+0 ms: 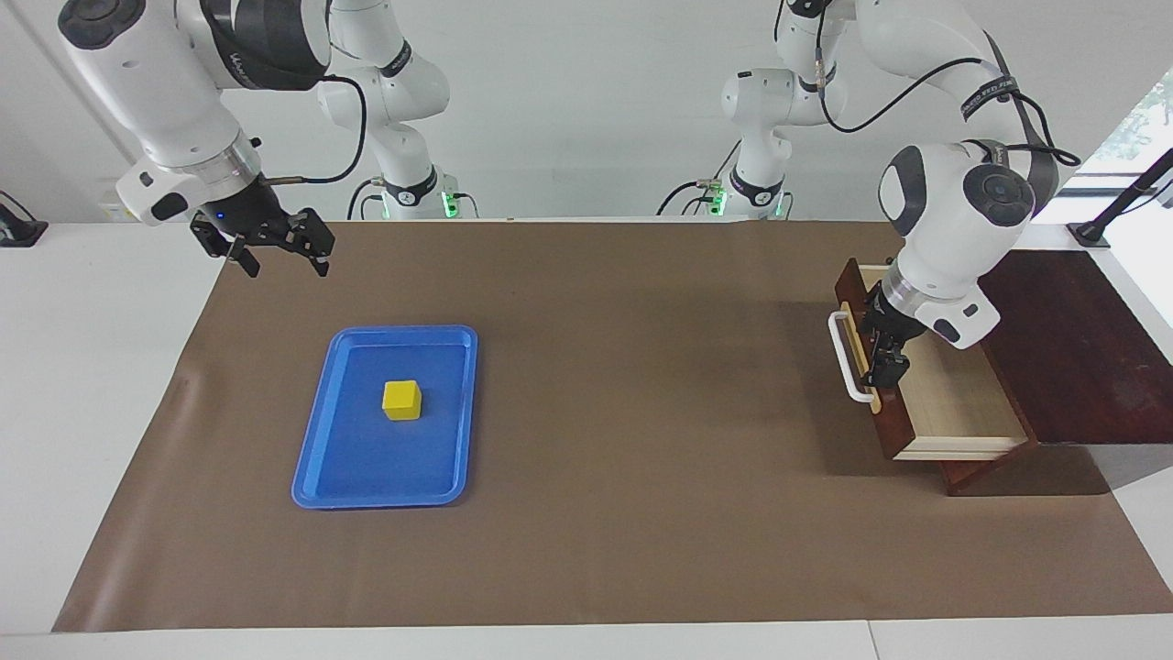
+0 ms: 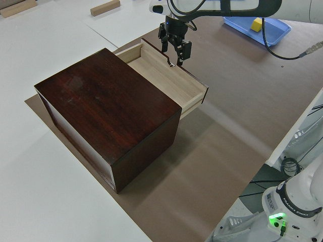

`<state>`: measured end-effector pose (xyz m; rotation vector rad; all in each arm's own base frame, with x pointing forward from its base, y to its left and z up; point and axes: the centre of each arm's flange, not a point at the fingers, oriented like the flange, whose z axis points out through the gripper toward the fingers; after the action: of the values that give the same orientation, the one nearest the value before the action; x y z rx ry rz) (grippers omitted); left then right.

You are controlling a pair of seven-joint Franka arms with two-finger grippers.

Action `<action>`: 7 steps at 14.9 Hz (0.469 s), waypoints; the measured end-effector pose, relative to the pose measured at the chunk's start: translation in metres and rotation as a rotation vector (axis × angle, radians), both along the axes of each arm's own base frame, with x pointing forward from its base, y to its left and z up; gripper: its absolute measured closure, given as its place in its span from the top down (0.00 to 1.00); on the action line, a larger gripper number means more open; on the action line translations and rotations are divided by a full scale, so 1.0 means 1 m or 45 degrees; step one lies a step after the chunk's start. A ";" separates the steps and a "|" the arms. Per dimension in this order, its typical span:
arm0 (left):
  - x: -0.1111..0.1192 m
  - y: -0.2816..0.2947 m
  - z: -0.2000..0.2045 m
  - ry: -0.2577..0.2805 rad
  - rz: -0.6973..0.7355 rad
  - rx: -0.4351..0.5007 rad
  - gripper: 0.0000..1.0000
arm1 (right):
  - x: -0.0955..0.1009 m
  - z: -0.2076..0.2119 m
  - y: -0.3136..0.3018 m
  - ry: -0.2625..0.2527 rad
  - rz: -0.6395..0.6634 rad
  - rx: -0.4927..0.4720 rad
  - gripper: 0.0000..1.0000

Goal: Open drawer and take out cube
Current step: 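Push the drawer shut with the left gripper while the right gripper retracts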

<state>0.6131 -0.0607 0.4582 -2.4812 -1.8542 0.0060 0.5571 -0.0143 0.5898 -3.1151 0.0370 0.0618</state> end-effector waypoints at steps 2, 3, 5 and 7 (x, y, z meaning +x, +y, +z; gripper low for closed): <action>0.001 0.011 0.002 -0.010 0.032 -0.002 1.00 | 0.000 0.000 0.009 0.000 0.038 -0.038 1.00; 0.002 0.017 0.002 -0.015 0.046 -0.003 1.00 | 0.000 0.000 0.014 0.001 0.053 -0.050 1.00; 0.004 0.033 0.004 -0.026 0.078 -0.003 1.00 | 0.000 0.000 0.021 0.005 0.072 -0.061 1.00; 0.005 0.049 0.005 -0.040 0.107 -0.001 1.00 | -0.001 0.000 0.023 0.008 0.075 -0.062 1.00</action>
<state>0.6184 -0.0119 0.4633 -2.4155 -1.9693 -0.0296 0.5566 0.0083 0.5896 -3.1645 -0.0538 0.0724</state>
